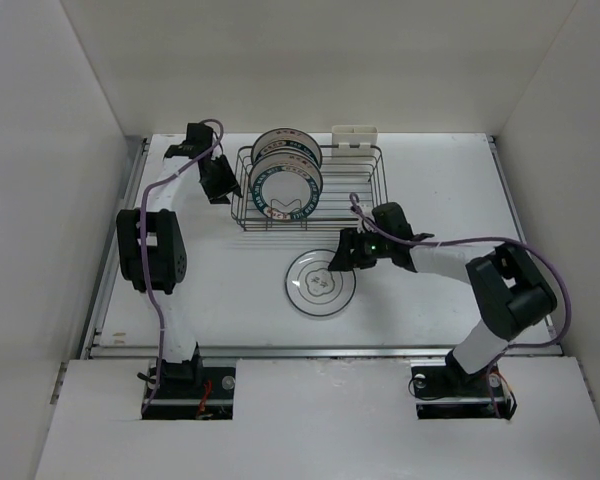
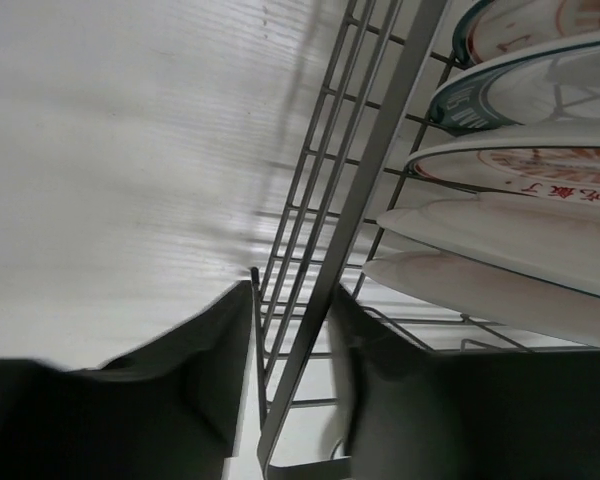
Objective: Unload the plates from the dish rack
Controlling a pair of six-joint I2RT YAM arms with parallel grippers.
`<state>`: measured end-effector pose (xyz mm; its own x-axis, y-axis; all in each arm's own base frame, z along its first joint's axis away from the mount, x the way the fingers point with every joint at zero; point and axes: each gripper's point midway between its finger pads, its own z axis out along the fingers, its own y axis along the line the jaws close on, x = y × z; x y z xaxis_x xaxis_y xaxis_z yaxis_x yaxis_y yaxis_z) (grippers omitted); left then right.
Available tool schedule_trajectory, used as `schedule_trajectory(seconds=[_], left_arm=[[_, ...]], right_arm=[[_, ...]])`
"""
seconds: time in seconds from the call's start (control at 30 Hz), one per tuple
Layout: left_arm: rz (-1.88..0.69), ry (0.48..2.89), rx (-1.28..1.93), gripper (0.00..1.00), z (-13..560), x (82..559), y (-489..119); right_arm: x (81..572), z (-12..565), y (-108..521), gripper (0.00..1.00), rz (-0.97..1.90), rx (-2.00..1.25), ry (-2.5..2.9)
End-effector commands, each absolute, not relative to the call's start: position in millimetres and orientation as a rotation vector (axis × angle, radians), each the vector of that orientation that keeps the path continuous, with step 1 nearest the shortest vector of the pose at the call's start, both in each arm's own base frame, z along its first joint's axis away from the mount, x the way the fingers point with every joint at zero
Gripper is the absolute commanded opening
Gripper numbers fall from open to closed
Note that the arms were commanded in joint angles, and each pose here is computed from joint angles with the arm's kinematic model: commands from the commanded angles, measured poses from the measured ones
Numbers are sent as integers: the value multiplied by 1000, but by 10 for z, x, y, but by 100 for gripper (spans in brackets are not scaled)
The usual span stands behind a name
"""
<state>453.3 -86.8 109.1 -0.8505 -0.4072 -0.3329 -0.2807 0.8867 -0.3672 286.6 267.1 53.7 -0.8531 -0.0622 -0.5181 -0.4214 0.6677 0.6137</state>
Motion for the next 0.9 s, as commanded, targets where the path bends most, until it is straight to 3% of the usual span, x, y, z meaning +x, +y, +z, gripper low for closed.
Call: schedule_trajectory(seconds=[0.0, 0.13, 0.47, 0.53, 0.57, 0.7, 0.8, 0.87], left_arm=[[-395, 2583, -541, 37, 1377, 4578, -775], [-336, 2571, -501, 49, 1484, 4582, -696], [-214, 2438, -288, 54, 2120, 4589, -509], [-207, 2403, -185, 62, 2297, 4564, -541], [-200, 2390, -159, 66, 2379, 4551, -533], [-120, 2386, -78, 77, 2570, 4440, -429], [-27, 2389, -74, 77, 2656, 4308, -290], [23, 2414, -68, 79, 2601, 4226, -220]], right_arm=[[3039, 847, 2598, 67, 933, -418, 2336], [3062, 1076, 2387, 72, 769, -421, 2363], [3289, 2230, 2419, 82, 594, -571, 2043], [3500, 2470, 2526, 83, 581, -600, 1948], [3651, 2806, 2611, 83, 583, -599, 1868], [4261, 2904, 3000, 82, 572, -663, 1840], [4526, 3030, 3195, 73, 583, -688, 1826], [4706, 2735, 3291, 67, 562, -723, 1872]])
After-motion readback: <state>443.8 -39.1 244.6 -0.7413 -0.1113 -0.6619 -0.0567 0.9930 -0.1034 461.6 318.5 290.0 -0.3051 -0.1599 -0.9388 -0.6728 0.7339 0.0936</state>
